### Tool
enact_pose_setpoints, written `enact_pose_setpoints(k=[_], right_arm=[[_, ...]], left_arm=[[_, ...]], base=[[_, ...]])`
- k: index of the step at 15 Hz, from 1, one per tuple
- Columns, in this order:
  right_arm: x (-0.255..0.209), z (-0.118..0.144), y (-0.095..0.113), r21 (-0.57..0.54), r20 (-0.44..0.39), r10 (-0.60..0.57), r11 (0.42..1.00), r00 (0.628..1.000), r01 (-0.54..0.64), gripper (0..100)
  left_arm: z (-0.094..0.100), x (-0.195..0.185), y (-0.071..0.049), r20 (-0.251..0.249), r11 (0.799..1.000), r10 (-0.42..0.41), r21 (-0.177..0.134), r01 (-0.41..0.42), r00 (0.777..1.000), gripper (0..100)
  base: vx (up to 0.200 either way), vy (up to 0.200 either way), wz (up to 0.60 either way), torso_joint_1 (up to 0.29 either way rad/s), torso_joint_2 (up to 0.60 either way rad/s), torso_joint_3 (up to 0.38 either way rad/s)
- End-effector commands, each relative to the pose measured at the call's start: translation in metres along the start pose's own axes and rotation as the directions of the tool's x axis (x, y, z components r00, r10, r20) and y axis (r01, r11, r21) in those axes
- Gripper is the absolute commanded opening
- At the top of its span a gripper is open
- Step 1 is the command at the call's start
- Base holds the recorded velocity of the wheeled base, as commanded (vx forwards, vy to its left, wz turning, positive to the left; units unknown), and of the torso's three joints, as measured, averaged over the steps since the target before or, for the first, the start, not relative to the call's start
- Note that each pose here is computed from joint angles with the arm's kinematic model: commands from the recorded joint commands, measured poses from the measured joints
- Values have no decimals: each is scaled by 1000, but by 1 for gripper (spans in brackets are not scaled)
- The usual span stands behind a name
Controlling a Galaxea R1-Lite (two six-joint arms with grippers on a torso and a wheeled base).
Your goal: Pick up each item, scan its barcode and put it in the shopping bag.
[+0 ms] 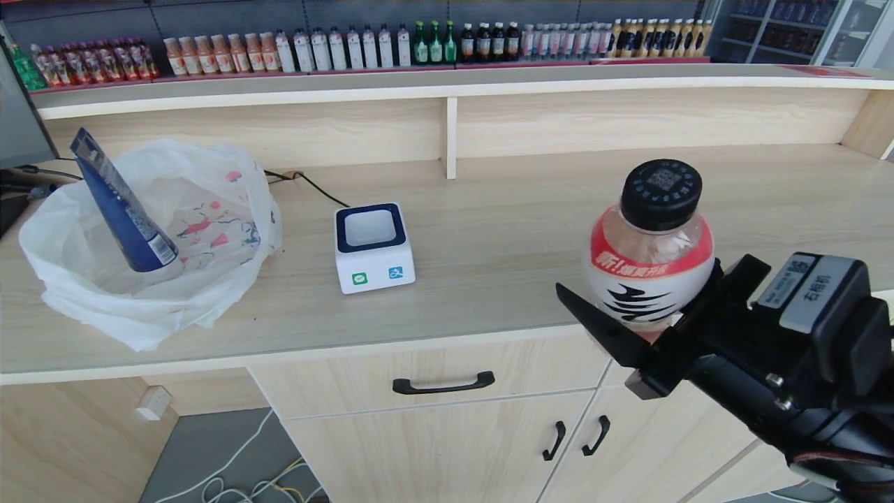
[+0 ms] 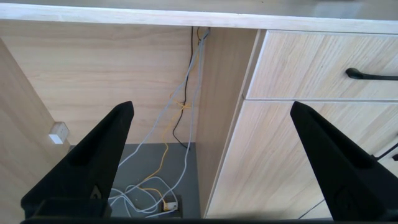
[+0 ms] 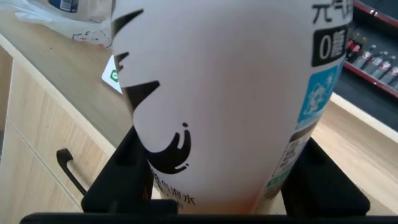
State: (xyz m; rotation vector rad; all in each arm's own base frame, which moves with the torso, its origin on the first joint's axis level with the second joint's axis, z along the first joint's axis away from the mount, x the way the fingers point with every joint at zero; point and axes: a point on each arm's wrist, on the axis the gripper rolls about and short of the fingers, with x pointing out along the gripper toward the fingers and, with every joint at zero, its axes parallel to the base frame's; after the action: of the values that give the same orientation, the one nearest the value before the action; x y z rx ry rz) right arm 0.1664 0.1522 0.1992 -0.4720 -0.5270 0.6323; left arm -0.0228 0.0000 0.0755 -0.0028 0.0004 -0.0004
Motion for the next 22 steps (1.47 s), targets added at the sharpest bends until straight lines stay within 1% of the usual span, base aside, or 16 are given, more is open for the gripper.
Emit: enact_pose_setpoints(k=[1,2,4,5,6,7,8,10,11,14,15,20,22], right_arm=[[-1,0,6,-30,0,25,999,1000,-25,0],[-2,2,11,-119,9,50,992,999,-48,0],[-2,7,17,-210,27,74,975,997,-67,0],[-3,7,18,-237,31,79,969,996,-69,0],[-3,8,18,-293,37,84,954,996,-70,0],[-3,8,18,-299,38,85,952,996,-70,0],[-2,9,20,-389,69,124,917,990,-88,0],[0,7,32,-483,97,209,865,973,-137,0],[2,9,35,-535,131,235,835,963,-132,0],[4,7,40,-598,178,276,793,944,-119,0],[5,5,42,-626,190,300,771,935,-120,0],[13,16,37,-713,292,335,700,896,-30,0],[14,21,34,-738,313,328,674,891,12,0]], left_arm=[[0,0,0,0,1000,0,0,0,1000,100],[0,0,0,0,1000,0,0,0,1000,100],[0,0,0,0,1000,0,0,0,1000,100],[0,0,0,0,1000,0,0,0,1000,100],[0,0,0,0,1000,0,0,0,1000,100],[0,0,0,0,1000,-1,0,1,1000,100],[0,0,0,0,1000,0,0,0,1000,100],[0,0,0,0,1000,0,0,0,1000,100],[0,0,0,0,1000,-1,0,1,1000,100],[0,0,0,0,1000,-1,0,1,1000,100],[0,0,0,0,1000,0,0,0,1000,100],[0,0,0,0,1000,-1,0,1,1000,100],[0,0,0,0,1000,0,0,0,1000,100]], base=[[0,0,0,0,0,0],[0,0,0,0,0,0],[0,0,0,0,0,0],[0,0,0,0,0,0],[0,0,0,0,0,0],[0,0,0,0,0,0],[0,0,0,0,0,0],[0,0,0,0,0,0],[0,0,0,0,0,0],[0,0,0,0,0,0],[0,0,0,0,0,0],[0,0,0,0,0,0],[0,0,0,0,0,0]])
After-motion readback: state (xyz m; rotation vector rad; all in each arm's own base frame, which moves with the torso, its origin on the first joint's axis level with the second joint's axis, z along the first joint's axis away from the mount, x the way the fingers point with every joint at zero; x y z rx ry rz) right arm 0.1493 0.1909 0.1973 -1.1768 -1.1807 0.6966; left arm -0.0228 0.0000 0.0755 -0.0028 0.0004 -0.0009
